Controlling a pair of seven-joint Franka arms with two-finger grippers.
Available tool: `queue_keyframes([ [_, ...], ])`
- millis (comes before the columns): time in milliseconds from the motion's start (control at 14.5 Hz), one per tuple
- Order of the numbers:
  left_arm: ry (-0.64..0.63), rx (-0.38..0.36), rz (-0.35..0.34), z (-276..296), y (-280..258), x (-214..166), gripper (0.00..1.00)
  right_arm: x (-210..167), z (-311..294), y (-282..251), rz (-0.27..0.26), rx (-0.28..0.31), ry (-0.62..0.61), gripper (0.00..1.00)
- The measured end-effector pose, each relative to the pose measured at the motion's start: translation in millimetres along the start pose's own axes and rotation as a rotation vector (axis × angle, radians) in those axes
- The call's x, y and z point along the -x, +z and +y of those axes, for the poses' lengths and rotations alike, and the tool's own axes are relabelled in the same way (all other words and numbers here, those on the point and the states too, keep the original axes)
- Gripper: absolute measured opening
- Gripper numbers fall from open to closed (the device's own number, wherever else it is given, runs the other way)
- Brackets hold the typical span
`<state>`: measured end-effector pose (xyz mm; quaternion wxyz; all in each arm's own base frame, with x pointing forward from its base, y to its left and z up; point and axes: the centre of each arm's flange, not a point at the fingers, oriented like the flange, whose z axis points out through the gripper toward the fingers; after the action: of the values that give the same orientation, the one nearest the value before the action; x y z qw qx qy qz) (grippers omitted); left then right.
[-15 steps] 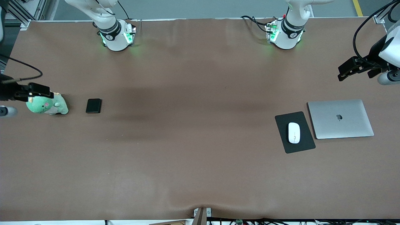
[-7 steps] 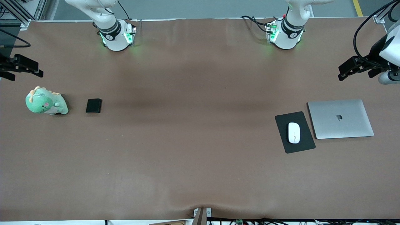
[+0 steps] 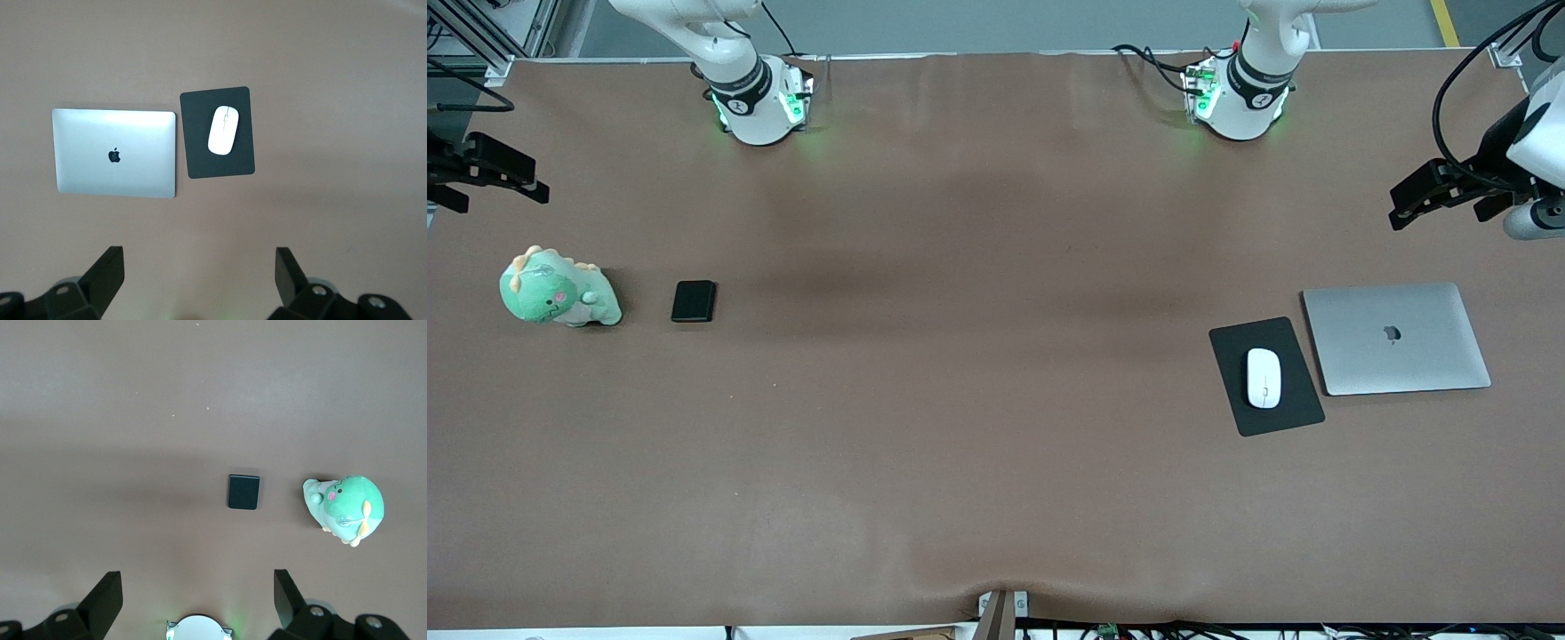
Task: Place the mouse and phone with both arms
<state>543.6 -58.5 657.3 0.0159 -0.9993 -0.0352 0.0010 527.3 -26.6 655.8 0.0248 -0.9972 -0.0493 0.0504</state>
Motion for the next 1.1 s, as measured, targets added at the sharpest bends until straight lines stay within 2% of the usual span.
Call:
queue_keyframes([
  [1101, 0.0, 0.0, 0.0, -0.1, 0.0, 0.0, 1.0, 5.9, 10.3, 4.8, -0.01, -0.005, 0.02, 1.0],
])
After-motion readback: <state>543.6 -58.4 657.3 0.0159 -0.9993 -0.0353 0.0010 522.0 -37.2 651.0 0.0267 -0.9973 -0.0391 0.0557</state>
